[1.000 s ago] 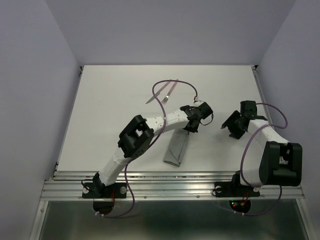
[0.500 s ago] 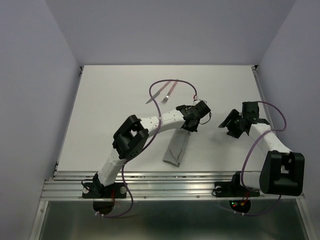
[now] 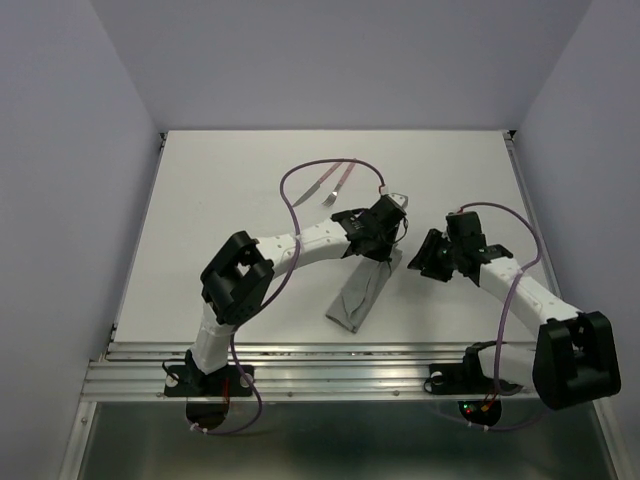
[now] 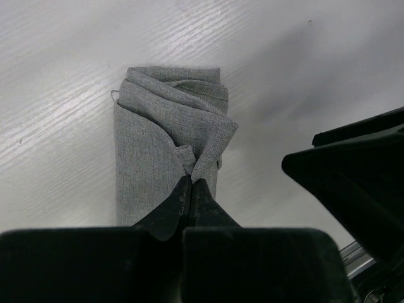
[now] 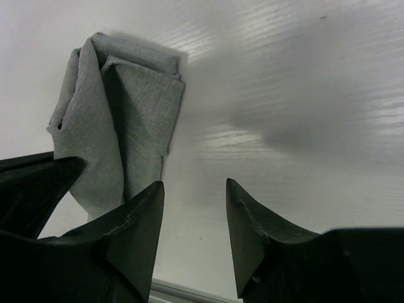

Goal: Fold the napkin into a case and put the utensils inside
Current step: Stuff the smaller-rectangle-folded napkin at the center of the board.

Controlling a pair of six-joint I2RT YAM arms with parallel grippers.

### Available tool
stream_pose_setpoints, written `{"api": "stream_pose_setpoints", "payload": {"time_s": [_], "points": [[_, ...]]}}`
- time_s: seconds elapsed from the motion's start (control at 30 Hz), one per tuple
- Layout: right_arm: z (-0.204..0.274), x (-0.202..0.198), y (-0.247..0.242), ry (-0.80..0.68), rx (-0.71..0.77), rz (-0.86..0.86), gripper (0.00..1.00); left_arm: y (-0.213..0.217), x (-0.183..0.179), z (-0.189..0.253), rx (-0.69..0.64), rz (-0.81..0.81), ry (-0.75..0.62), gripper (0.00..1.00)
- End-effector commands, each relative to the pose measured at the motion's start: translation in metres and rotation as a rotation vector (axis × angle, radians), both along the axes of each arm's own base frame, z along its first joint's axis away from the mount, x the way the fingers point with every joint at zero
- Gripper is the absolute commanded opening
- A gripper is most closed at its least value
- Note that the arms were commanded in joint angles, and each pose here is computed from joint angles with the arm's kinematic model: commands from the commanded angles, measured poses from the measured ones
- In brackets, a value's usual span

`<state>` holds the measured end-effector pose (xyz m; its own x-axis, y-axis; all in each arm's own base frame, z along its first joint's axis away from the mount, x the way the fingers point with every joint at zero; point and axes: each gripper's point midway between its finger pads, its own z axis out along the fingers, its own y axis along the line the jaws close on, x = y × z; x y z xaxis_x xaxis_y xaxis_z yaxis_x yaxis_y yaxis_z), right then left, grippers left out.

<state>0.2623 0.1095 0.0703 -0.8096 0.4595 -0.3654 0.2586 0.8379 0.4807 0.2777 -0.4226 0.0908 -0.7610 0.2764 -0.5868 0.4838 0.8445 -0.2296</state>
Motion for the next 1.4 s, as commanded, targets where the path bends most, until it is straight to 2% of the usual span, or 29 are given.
{"api": "stream_pose_setpoints", "payload": {"time_s": [0.0,0.23,0.53,0.93,1.37], "points": [[0.003,0.014,0.011,-0.045,-0.051,0.008,0.47,-0.007,0.000,0.024,-0.079,-0.020,-0.019,0.00],[0.007,0.028,0.034,-0.063,-0.111,0.064,0.35,-0.008,-0.001,0.019,-0.078,-0.023,0.003,0.00],[0.002,0.051,0.051,-0.064,-0.152,0.120,0.33,-0.010,-0.003,0.020,-0.139,-0.030,0.044,0.00],[-0.005,0.063,0.072,-0.088,-0.161,0.161,0.33,-0.004,0.000,0.018,-0.135,-0.032,0.056,0.00],[-0.021,0.072,0.061,-0.085,-0.255,0.129,0.28,-0.001,0.008,0.021,-0.172,-0.062,0.086,0.00]]}}
